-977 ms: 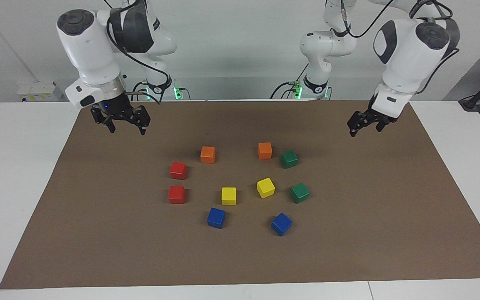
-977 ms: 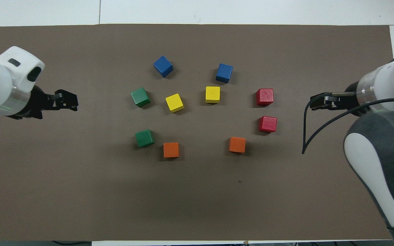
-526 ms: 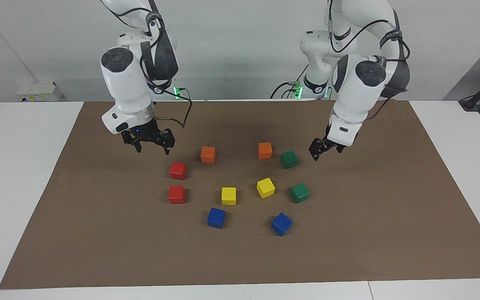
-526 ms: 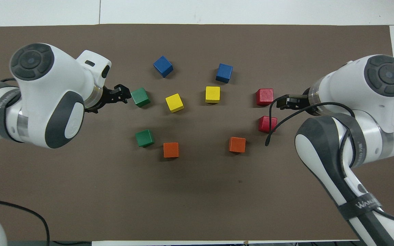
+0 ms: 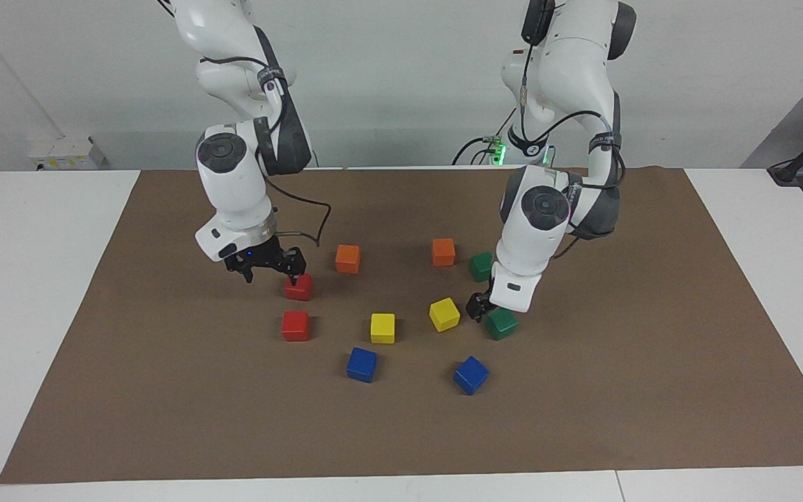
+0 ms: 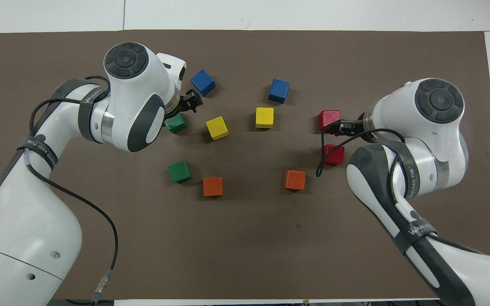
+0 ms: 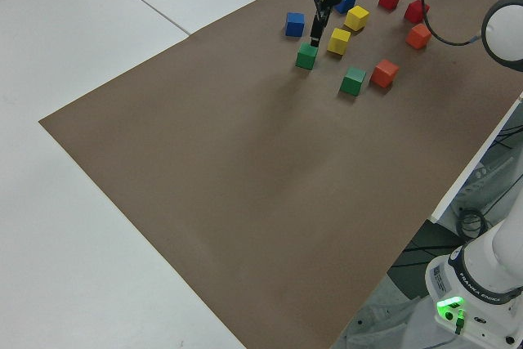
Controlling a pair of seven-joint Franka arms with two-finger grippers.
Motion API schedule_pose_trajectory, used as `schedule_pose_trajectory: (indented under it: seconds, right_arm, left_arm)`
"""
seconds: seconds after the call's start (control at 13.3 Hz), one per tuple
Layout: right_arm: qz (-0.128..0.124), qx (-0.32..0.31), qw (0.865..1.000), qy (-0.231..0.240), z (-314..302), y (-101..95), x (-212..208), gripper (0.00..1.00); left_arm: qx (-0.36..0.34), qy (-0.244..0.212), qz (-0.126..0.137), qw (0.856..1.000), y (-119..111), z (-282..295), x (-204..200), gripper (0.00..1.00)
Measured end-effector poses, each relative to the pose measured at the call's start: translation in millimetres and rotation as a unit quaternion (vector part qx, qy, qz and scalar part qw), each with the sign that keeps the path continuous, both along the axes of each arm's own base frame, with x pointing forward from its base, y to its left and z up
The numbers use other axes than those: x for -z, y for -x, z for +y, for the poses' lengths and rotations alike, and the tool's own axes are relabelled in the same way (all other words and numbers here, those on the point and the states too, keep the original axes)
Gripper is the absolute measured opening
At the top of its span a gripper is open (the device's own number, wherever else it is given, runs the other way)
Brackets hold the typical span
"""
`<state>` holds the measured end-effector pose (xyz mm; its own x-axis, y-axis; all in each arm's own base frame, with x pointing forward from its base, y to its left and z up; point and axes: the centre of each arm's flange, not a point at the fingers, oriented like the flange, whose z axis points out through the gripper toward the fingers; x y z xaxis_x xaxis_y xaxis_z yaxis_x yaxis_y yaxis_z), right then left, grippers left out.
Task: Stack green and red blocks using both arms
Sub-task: 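Grasp a green cube with the left gripper while the right gripper grasps red, then carry the green and red cubes outward with the left and right grippers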
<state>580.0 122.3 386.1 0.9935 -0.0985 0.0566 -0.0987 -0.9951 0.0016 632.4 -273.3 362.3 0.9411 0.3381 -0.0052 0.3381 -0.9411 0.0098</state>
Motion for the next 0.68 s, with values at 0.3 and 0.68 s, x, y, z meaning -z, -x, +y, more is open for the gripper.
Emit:
schedule_pose_trajectory:
  seconds: [0.3,0.68]
  right_arm:
    - [-0.007,0.005,1.000,-0.003,20.1,-2.2,20.1,1.00]
    - [0.004,0.005,1.000,-0.001,21.3,1.4,44.7,1.00]
  left_arm:
    - [0.001,-0.012,-0.007,1.000,-3.1,8.2,15.9,1.00]
    - [0.011,-0.016,0.002,1.000,8.3,10.9,44.9,1.00]
